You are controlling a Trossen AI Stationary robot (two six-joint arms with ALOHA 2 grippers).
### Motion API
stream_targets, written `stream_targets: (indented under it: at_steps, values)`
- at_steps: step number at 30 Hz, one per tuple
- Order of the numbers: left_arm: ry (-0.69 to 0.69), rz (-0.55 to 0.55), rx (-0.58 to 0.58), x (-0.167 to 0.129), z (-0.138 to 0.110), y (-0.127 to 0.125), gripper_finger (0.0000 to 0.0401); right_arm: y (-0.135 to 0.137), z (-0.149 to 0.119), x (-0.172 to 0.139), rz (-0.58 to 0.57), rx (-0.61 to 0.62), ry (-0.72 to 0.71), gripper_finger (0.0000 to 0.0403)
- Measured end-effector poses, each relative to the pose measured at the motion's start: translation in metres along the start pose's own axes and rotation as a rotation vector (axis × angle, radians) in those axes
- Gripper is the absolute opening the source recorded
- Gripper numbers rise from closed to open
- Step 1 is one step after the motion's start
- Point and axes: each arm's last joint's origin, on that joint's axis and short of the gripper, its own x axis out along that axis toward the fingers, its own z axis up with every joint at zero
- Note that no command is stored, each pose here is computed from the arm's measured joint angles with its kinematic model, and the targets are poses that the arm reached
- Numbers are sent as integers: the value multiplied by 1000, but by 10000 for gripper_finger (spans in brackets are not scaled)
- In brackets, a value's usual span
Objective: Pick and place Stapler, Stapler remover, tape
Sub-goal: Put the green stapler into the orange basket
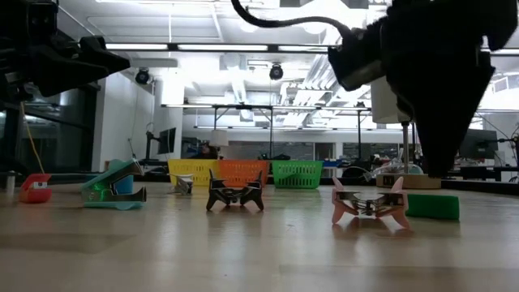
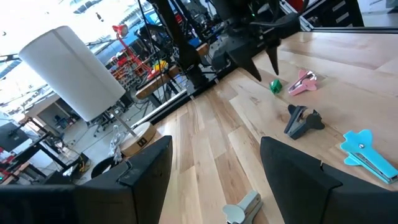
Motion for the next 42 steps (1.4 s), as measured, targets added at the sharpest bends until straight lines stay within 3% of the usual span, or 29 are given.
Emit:
stream_targets:
  at_steps: [14, 27, 42]
  values:
    - [0, 0, 0, 0, 0, 0, 239, -8, -6, 25, 45, 2, 24, 245]
    - [0, 0, 0, 0, 0, 0, 239, -10, -7, 34, 45, -77, -44, 241]
    - [0, 0, 0, 0, 0, 0, 239, -10, -6, 35, 40, -123, -47, 209]
